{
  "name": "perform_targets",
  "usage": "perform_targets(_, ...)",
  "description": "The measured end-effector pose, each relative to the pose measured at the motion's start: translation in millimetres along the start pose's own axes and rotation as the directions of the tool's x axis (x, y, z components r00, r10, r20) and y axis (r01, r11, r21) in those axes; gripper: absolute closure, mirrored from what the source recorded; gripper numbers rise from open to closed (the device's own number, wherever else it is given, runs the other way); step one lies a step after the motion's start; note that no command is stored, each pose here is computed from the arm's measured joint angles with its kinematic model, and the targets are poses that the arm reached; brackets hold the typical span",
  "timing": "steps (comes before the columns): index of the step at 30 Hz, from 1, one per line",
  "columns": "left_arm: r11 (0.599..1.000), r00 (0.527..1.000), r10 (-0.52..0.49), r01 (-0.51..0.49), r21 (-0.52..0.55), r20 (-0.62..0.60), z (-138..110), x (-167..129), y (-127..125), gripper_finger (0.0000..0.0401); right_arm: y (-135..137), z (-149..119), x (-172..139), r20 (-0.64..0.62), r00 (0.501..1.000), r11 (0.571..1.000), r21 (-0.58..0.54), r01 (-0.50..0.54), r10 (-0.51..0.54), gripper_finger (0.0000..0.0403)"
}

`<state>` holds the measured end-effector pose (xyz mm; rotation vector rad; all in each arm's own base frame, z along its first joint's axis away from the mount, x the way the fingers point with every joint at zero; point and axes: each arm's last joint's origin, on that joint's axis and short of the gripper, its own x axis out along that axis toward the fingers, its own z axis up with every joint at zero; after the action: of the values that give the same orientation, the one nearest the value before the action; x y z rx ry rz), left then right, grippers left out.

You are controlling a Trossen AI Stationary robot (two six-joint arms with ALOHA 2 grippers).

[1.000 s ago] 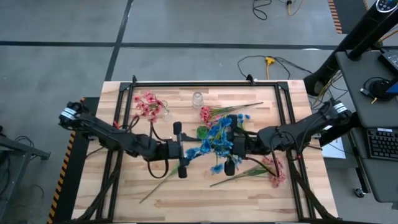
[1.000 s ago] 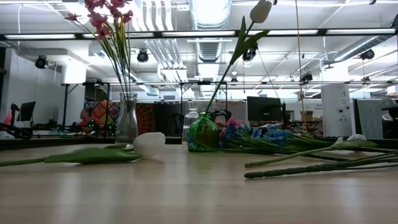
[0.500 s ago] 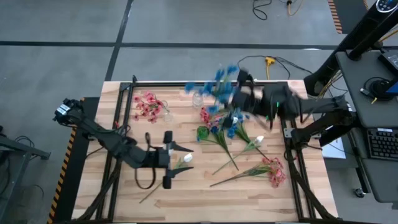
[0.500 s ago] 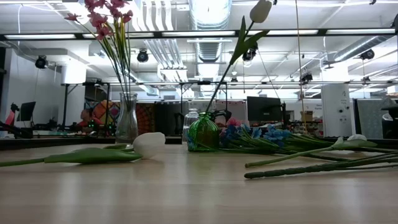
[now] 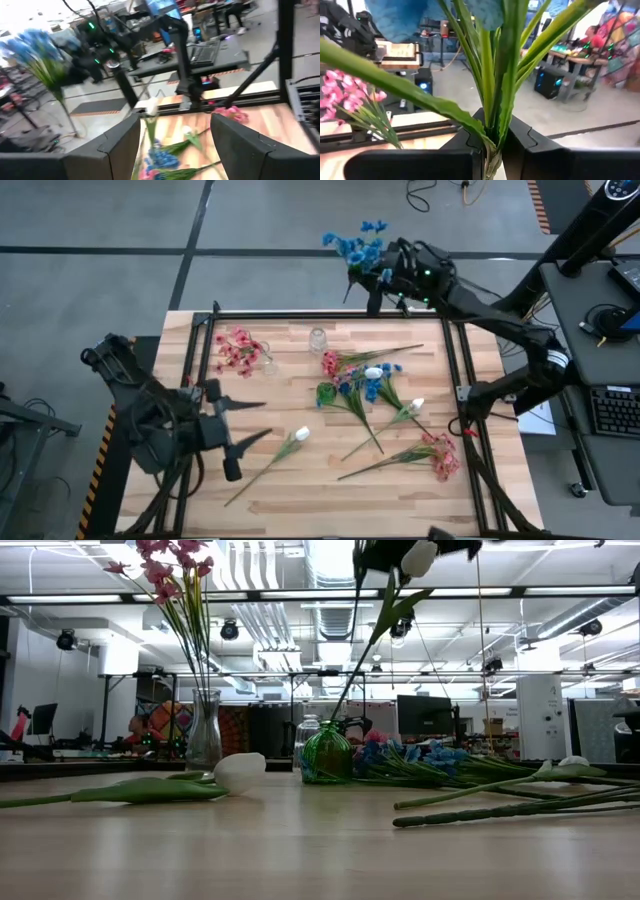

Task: Sort flowers into vase by color
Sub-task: Put the bottom left blue flowers into the right transparent vase

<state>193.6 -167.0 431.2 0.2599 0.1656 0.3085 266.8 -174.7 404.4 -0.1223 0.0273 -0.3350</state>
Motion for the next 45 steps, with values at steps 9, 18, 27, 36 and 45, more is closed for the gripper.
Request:
perform_targets(9, 1.000, 1.000, 0.000, 0.000, -0.002, -0.017, 4.5, -7.8, 8.6, 0.0178, -3.2, -56.1, 18.7, 0.079, 0.997, 0.999, -0.026, -0.024, 0.026, 0.0371)
perform_targets(18, 1.000, 1.000, 0.002, -0.002, -0.006, -0.017, 4.8, -9.0, 11.3, 0.0178, -1.9, -90.2, 29.1, 0.034, 0.999, 0.999, 0.004, -0.033, 0.032, 0.0372)
perform_targets(27, 1.000, 1.000, 0.002, -0.002, -0.004, -0.018, 4.5, -9.0, 11.2, 0.0178, -2.5, -111.5, 46.4, 0.052, 0.993, 0.993, 0.043, -0.112, 0.110, 0.0372)
perform_targets(36, 1.000, 1.000, 0.002, -0.002, 0.005, -0.021, 3.7, -9.0, 11.3, 0.0178, 1.1, -126.5, 59.3, 0.075, 0.986, 0.985, 0.081, -0.152, 0.146, 0.0372)
perform_targets(45, 1.000, 1.000, 0.003, -0.002, 0.021, -0.029, 2.1, -9.1, 11.4, 0.0178, 1.9, -133.8, 63.5, 0.063, 0.987, 0.982, 0.106, -0.154, 0.148, 0.0372)
